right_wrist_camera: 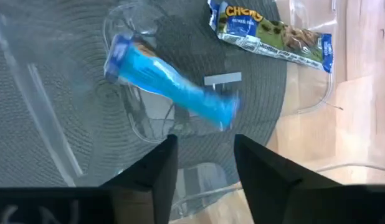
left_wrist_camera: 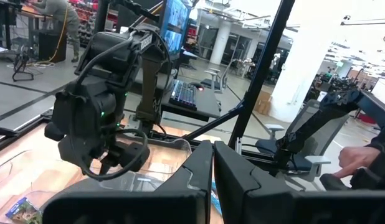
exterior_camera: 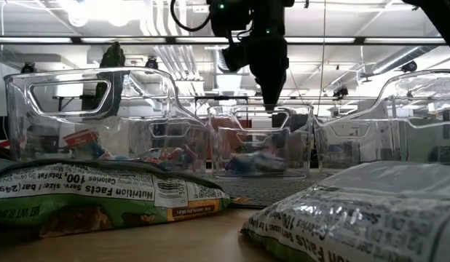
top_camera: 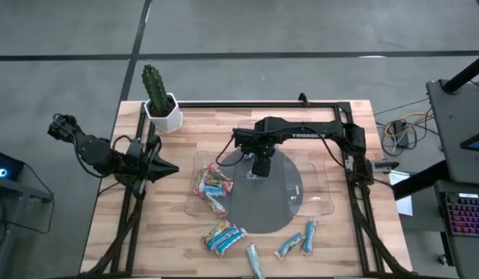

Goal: Pick and place Granola Bars by type
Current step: Put the blue granola bar into the top transparent bin

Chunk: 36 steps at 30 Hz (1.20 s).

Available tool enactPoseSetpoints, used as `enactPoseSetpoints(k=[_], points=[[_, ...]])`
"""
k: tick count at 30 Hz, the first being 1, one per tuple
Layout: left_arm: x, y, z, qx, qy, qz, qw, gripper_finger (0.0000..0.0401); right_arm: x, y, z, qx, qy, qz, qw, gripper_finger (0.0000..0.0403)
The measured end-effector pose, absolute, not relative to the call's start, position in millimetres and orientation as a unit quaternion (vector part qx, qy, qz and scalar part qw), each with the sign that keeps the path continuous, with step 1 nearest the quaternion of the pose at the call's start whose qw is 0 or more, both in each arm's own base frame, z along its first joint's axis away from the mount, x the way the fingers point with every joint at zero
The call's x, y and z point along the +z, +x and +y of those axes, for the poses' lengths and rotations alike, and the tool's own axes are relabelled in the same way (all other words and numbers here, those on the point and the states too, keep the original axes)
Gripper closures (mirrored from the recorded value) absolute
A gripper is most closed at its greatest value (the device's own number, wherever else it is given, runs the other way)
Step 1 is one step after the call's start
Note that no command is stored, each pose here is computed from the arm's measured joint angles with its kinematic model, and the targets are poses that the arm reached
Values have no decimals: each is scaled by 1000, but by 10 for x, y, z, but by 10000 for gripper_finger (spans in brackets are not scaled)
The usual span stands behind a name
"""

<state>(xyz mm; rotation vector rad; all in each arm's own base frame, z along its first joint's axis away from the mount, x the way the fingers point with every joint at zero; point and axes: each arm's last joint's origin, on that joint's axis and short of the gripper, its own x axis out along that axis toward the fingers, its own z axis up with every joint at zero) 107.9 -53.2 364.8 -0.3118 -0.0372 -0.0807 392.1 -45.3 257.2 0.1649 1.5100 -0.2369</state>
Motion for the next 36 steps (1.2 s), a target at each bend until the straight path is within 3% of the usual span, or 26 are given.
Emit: enactPoseSetpoints(k=[4, 8, 15, 22, 27, 36], points=[[3648, 1079, -532, -40, -155, -19, 987, 401, 2699, 3900, -398, -90, 87, 660, 741, 229], [3646, 1079, -532, -40, -155, -18, 987, 401, 3045, 3864, -297, -69, 81, 589, 801, 220], [3643, 1080, -533, -40, -157, -18, 987, 401, 4057, 3449, -28, -30, 81, 352, 932, 225], [3625, 1121, -559, -39, -161, -10, 986, 401, 4680, 2740, 309, 47, 84, 133, 986, 231], [3639, 1178, -596, -40, -158, -18, 986, 401, 4727, 2361, 438, 86, 105, 53, 989, 232], [3720, 1290, -669, -44, -139, -64, 987, 401, 4386, 2089, 687, 158, 140, 11, 977, 232]])
